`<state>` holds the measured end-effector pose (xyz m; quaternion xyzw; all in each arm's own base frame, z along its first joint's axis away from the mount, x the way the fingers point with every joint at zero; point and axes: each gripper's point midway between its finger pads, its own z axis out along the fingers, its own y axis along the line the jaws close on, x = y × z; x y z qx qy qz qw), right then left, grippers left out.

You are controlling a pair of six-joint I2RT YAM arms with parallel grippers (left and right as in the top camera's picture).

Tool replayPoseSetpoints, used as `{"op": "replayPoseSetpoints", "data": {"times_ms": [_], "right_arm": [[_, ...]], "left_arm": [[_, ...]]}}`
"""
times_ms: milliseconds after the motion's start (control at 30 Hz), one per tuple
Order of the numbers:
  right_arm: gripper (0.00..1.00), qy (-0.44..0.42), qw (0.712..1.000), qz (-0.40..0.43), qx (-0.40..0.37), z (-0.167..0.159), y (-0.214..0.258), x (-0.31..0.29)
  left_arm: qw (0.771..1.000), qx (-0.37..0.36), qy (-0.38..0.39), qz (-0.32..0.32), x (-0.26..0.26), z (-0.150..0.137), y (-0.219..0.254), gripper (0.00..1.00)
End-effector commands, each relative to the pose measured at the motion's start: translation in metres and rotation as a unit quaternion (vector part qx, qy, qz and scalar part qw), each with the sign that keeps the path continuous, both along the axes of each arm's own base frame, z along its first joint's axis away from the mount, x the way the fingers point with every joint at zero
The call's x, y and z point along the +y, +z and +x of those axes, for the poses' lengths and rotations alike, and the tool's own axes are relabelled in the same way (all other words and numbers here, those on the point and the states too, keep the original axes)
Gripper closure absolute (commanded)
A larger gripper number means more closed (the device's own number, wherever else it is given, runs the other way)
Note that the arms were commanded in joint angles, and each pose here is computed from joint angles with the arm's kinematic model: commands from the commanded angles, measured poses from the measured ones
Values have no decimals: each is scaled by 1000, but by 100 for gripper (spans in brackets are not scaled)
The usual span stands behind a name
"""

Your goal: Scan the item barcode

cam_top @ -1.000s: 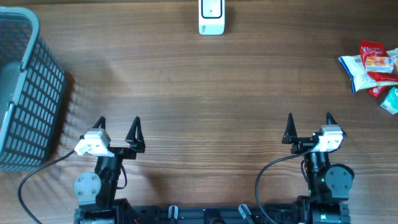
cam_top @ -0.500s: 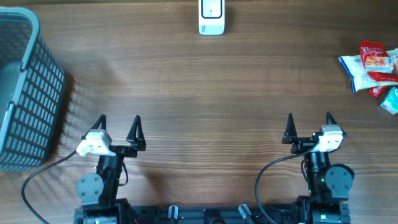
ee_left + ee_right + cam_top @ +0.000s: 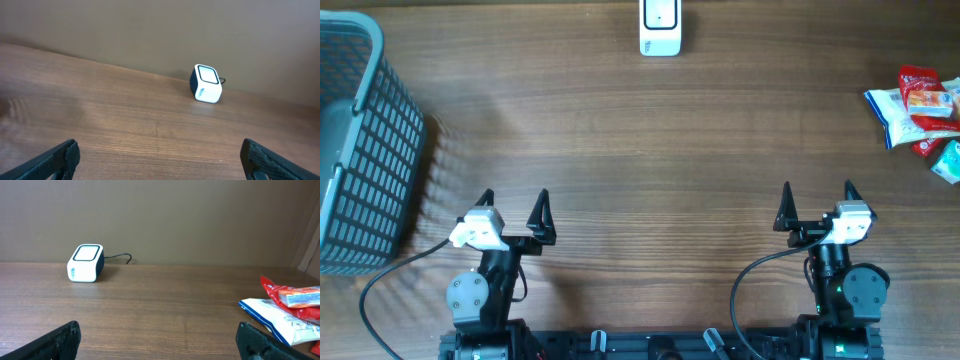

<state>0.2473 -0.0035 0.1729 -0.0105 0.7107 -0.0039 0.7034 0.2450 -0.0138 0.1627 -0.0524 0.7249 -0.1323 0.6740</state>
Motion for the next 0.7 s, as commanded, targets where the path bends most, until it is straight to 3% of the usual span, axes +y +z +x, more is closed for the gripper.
{"op": "replayPoseSetpoints", "data": {"times_ms": [0,167,367,667], "right_arm": [[0,-11,1000,-3,-6,-1,3,-4],[0,-11,1000,-3,-6,-1,3,-4],[0,-11,1000,-3,-6,-1,3,-4],[0,-11,1000,-3,-6,-1,3,-4]], "left_arm": [[998,-8,-15,58,-5,-1,-2,0],[996,-9,1,90,1,0,-3,0],[994,2,51,92,18,1,-6,0],[994,4,62,93,22,1,-6,0]]}}
